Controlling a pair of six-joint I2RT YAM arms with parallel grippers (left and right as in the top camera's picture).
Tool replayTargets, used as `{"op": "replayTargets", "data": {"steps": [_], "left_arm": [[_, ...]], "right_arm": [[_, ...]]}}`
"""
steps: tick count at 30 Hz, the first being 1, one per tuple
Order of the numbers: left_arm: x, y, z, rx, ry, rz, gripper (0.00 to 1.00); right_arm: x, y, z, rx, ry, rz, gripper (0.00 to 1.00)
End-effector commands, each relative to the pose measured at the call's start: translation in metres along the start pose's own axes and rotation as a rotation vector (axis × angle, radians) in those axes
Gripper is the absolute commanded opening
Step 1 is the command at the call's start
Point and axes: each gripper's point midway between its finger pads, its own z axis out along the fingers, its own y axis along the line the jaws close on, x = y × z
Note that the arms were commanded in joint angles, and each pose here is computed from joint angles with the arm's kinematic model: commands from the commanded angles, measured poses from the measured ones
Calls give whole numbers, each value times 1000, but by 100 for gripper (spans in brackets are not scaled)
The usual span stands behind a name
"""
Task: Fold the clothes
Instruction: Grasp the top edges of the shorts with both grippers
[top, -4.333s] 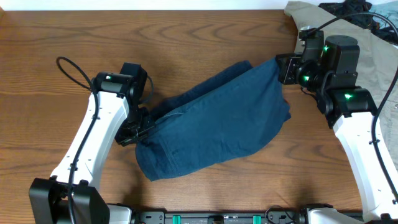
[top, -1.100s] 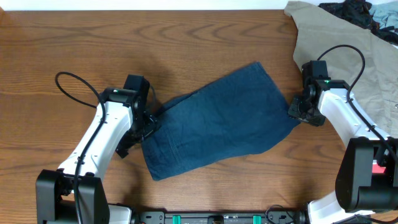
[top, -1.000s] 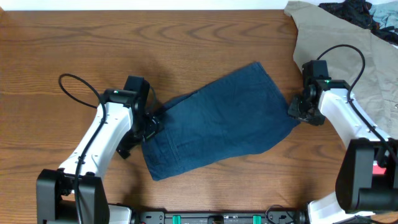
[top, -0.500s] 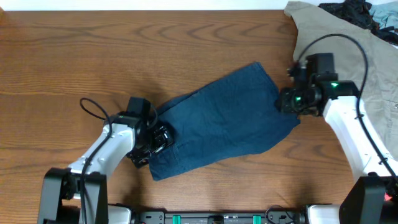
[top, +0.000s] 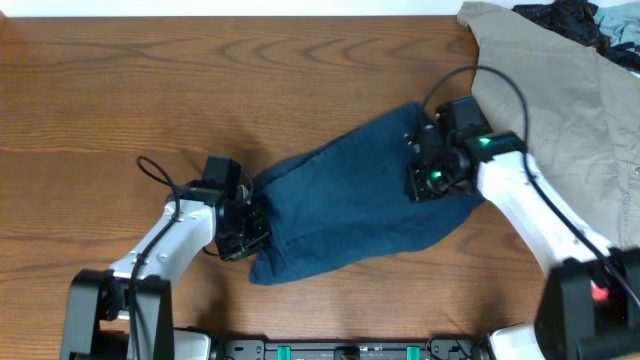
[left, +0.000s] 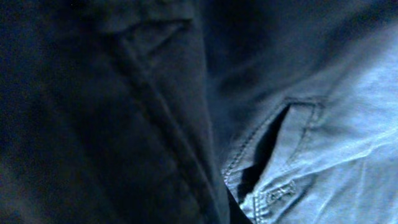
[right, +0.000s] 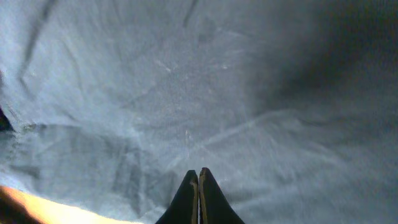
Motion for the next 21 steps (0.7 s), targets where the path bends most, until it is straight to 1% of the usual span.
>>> {"op": "replayTargets", "data": {"steps": [1, 4, 8, 10, 12, 15, 17, 20, 21], "left_arm": [[-24, -9, -36, -40, -127, 54, 6], [-28, -20, -67, -54, -169, 61, 6], [-33, -44, -107, -14, -220, 74, 6], [-32, -65, -124, 60, -221, 97, 6], [-28, -92, -140, 175, -208, 131, 6], [-22, -128, -165, 338, -187, 154, 6], [-19, -144, -175, 417, -172, 161, 6], [-20, -149, -177, 440, -174, 166, 6], [-21, -148, -177, 434, -176, 164, 6]], "right_arm": [[19, 24, 28, -117, 107, -71, 1], [32, 44, 53, -171, 184, -107, 1], [54, 88, 84, -295, 277, -192, 1], [66, 112, 101, -340, 312, -250, 1], [76, 129, 118, -346, 331, -280, 1], [83, 153, 142, -357, 320, -319, 1], [79, 167, 155, -356, 282, -318, 1], [65, 174, 164, -317, 203, -320, 3], [59, 172, 164, -292, 180, -317, 7]]}}
